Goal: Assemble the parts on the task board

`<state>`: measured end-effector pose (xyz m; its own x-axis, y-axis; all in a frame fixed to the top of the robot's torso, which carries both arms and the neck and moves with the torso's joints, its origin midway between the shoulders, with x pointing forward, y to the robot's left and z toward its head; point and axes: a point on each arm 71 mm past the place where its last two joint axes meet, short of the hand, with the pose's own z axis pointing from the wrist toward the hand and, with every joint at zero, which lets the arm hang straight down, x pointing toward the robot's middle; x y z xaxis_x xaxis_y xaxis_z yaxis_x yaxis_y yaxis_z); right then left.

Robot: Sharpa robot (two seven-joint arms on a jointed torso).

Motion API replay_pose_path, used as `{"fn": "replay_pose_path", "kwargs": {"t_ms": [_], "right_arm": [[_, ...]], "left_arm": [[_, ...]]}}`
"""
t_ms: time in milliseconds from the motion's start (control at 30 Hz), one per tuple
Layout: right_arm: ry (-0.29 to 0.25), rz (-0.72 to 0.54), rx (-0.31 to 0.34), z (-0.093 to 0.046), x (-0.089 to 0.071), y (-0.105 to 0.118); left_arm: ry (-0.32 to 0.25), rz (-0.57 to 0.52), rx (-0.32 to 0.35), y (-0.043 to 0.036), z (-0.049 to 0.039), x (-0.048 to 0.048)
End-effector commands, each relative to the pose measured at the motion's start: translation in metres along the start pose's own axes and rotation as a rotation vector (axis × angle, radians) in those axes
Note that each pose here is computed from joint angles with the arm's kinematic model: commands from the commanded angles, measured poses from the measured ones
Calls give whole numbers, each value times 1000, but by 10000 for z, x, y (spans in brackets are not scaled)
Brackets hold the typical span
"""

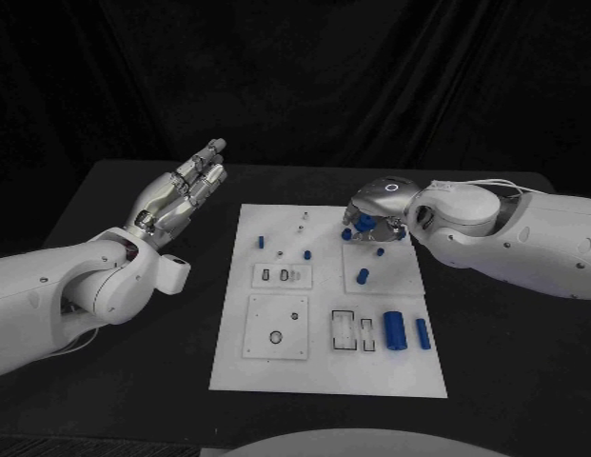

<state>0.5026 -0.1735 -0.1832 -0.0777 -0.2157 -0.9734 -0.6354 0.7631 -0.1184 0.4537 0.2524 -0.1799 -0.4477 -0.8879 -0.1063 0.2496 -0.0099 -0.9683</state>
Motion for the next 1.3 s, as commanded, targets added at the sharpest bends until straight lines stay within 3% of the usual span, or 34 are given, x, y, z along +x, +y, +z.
{"fn": "replay_pose_path", "kwargs": {"t_ms": [33, 1300], "right_arm": [[-6, -8, 19, 2, 0, -17], [-10, -16, -4, 178, 29, 45]], "left_arm": [[18, -10, 88, -74, 15, 17], [37, -22, 76, -44, 46, 15]]}}
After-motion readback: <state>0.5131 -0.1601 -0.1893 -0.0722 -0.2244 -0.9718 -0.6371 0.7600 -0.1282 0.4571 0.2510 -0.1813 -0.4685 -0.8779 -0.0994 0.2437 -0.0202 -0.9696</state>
